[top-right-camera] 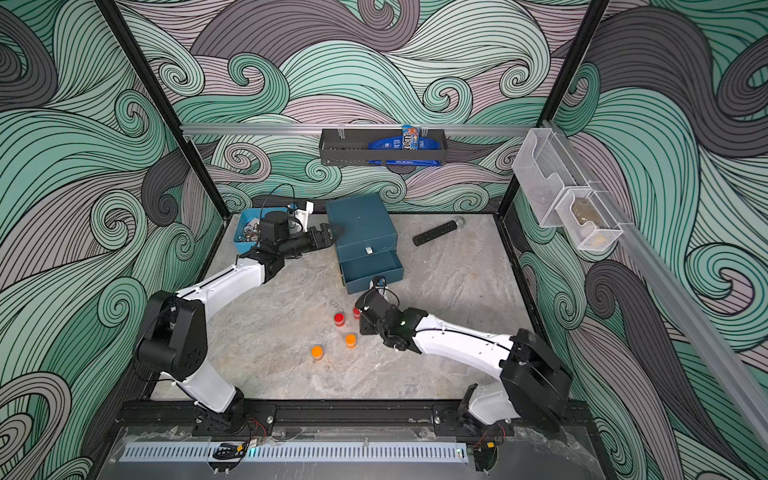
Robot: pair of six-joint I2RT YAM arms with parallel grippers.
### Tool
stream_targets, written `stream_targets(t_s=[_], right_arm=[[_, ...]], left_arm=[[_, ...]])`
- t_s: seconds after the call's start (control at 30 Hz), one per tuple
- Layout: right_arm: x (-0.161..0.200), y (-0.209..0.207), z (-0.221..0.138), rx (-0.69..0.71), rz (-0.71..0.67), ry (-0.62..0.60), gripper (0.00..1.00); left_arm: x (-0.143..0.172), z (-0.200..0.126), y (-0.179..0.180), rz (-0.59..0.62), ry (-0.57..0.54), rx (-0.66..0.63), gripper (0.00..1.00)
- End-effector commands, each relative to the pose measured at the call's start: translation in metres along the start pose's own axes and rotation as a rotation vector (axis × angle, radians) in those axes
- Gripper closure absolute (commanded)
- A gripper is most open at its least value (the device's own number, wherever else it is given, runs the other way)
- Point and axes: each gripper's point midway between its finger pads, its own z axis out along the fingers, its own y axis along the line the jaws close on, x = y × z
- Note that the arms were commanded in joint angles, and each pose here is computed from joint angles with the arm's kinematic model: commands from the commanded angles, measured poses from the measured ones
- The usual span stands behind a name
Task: Put the paint cans in the drawer according to color
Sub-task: Pick up the paint can at the center of the board, then place the paint can in the drawer.
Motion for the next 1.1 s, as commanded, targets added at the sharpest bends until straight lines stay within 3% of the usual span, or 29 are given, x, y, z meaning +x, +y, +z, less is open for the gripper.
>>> stream_targets(t_s=[0.0,0.17,0.37,0.83,0.87,0.97,1.07], right_arm=[[-0.05,-0.007,-0.021,0.026,-0.042,-0.1,0.72],[-0.115,-0.016,-0.034,0.027,-0.045,-0.184,0.73],[-0.152,-0.026,-0.025,0.049,-0.078,-0.198,0.73],[-0.132,-0.038,0.011,0.064,-0.098,-0.093,0.75],[-0.13,-0.039,0.012,0.067,-0.102,-0.089,0.72],[-0.129,-0.041,0.009,0.069,-0.102,-0.092,0.45],[-0.136,-0.037,-0.002,0.054,-0.096,-0.119,0.32]], left_arm=[[-0.01,-0.006,-0.01,0.019,-0.027,0.028,0.06],[-0.01,-0.007,-0.009,0.02,-0.029,0.026,0.06],[-0.01,-0.007,-0.008,0.02,-0.028,0.024,0.06],[-0.01,-0.006,-0.004,0.014,-0.026,0.018,0.06],[-0.01,-0.006,-0.004,0.015,-0.027,0.019,0.06],[-0.01,-0.006,-0.005,0.016,-0.028,0.019,0.06],[-0.01,-0.006,-0.004,0.016,-0.028,0.018,0.06]])
